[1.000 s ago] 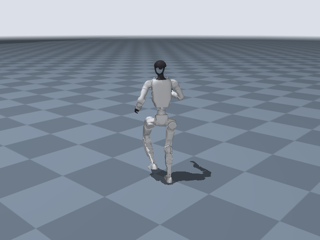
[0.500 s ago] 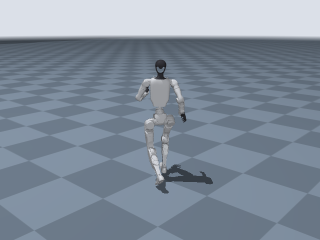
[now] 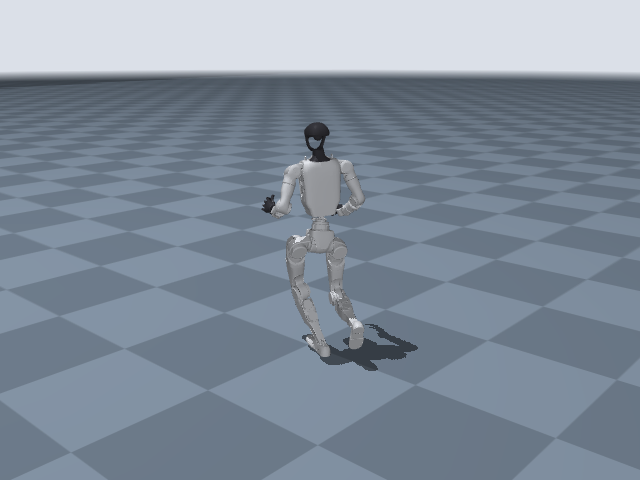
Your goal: Run
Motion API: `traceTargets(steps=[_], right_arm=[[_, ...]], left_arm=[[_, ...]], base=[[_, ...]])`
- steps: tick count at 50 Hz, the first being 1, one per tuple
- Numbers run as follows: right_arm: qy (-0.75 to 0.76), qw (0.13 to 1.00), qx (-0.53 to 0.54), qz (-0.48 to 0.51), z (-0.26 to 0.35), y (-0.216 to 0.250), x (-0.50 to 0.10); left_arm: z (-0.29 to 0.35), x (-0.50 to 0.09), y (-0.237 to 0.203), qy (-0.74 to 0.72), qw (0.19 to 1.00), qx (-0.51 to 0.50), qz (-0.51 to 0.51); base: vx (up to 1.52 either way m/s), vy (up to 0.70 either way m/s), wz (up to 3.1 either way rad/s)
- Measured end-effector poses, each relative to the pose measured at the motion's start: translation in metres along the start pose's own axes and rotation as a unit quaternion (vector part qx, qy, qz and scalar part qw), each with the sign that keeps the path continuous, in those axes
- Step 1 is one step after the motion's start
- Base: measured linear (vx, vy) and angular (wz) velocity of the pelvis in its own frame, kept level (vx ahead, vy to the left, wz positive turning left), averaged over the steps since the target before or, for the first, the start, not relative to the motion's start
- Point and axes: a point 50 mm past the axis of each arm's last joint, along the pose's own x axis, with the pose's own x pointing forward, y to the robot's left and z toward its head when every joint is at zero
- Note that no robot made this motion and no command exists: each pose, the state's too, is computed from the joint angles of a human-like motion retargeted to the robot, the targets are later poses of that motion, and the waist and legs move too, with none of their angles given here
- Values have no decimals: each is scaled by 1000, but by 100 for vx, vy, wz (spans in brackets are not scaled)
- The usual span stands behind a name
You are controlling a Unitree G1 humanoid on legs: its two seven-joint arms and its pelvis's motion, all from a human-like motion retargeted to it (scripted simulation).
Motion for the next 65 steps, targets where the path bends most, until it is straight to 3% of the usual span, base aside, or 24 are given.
traceTargets(steps=[5,11,15,20,23,25,30,34,38,42,45,50,55,60,65], right_arm=[[232,968,-82,52,-94,-4,-78],[291,955,-52,23,-105,-29,-122],[153,988,-15,-30,-63,-26,-57],[-188,976,-18,-105,83,-46,67],[-308,943,14,-125,149,-57,79],[-336,935,33,-109,162,-56,73],[-220,975,12,-33,96,-26,48],[35,995,-83,40,-22,4,0],[256,945,-155,129,-108,7,-89],[366,905,-146,157,-133,-15,-159],[382,909,-115,121,-130,-25,-172],[200,977,-77,17,-83,-23,-74],[-151,981,-35,-118,68,-44,68],[-338,927,61,-148,165,-62,71],[-293,952,49,-78,133,-39,53]], left_arm=[[105,93,3,-227,968,-48,100],[138,80,-7,-317,943,-95,43],[76,48,-28,-195,979,-35,-50],[-37,-36,-22,83,983,69,-149],[-61,-85,9,175,966,82,-173],[-65,-105,22,210,959,75,-173],[-58,-94,8,188,974,45,-120],[-16,-2,-13,25,998,49,-15],[76,88,-7,-176,979,10,102],[142,100,2,-313,941,-46,121],[151,86,-2,-356,929,-51,85],[78,53,-27,-225,973,31,-32],[-42,-33,-26,54,972,156,-168],[-76,-119,22,207,938,163,-225],[-77,-137,25,249,944,127,-176]], base=[[-1,1,19],[4,-10,36],[-8,-8,31],[-5,-6,56],[4,3,109],[5,8,132],[-2,7,134],[-5,5,65],[-2,2,25],[9,-7,32],[0,-13,58],[-7,-8,28],[-5,-5,31],[5,6,95],[-1,7,109]])
